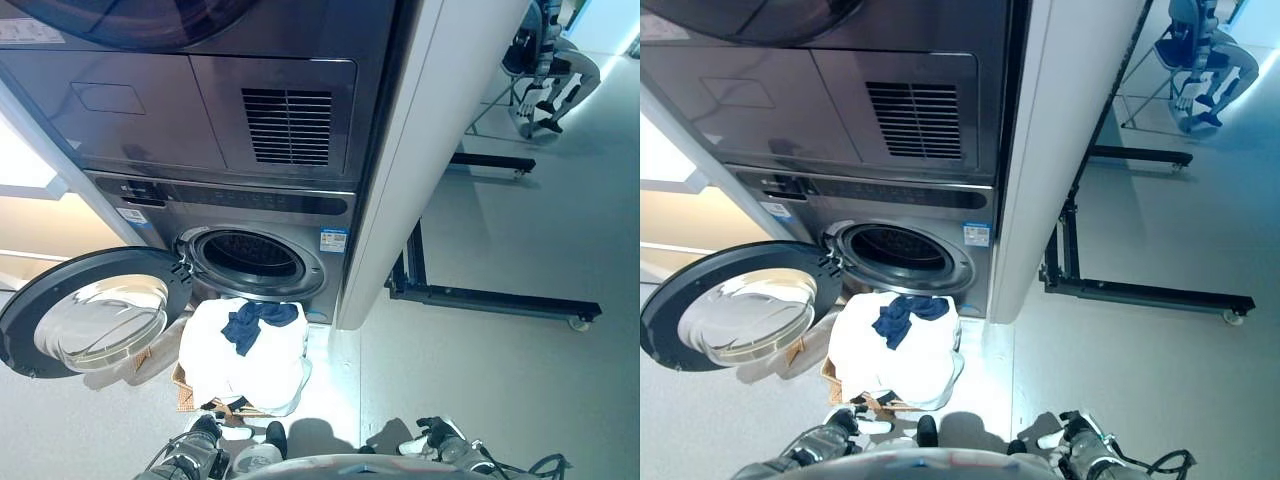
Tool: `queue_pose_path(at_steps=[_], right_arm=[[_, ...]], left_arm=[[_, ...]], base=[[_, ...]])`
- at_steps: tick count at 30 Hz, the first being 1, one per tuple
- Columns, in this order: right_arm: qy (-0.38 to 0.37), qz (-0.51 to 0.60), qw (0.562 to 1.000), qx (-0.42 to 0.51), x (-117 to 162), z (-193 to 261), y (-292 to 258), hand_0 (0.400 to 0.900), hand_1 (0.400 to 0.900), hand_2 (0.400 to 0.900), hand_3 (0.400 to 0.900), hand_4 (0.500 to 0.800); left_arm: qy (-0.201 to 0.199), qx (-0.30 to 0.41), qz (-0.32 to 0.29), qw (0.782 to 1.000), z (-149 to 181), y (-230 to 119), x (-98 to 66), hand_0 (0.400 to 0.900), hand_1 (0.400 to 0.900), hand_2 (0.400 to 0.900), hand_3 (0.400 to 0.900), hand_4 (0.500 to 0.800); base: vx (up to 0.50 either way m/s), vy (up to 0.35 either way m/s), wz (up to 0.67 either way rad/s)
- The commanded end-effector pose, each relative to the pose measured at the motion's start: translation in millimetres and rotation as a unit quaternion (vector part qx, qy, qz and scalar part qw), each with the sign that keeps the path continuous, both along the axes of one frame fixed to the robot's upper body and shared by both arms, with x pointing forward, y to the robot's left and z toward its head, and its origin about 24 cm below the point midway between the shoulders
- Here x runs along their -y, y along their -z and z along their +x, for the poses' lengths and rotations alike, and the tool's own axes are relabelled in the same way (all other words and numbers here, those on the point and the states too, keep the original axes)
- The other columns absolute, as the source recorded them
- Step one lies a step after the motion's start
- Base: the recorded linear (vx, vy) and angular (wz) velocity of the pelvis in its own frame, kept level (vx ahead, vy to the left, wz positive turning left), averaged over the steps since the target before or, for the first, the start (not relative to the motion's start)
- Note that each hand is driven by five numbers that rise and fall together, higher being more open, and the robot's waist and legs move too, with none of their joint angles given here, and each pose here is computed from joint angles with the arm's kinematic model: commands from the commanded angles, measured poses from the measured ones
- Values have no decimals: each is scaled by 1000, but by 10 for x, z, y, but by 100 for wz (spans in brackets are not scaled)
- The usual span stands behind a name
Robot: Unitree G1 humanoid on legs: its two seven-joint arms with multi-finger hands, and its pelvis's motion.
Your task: Put the clothes in the basket into the washing machine.
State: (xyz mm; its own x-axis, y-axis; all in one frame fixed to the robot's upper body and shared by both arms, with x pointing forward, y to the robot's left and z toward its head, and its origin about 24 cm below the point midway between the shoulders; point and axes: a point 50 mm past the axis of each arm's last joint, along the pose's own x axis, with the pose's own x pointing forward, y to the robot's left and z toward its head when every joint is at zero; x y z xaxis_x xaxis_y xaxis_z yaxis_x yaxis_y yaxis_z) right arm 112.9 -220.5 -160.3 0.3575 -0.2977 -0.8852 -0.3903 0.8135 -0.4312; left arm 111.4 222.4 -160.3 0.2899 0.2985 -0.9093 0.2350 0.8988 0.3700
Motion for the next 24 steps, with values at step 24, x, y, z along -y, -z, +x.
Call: queue_pose_path(at_steps=[24], right_arm=[[29,-122,991,47,766,445,-394,900,900,900,900,800]], left_arm=[[51,269,145,951,1635,-960,-228,900,900,900,900,800]], base=[[-14,-51,11]])
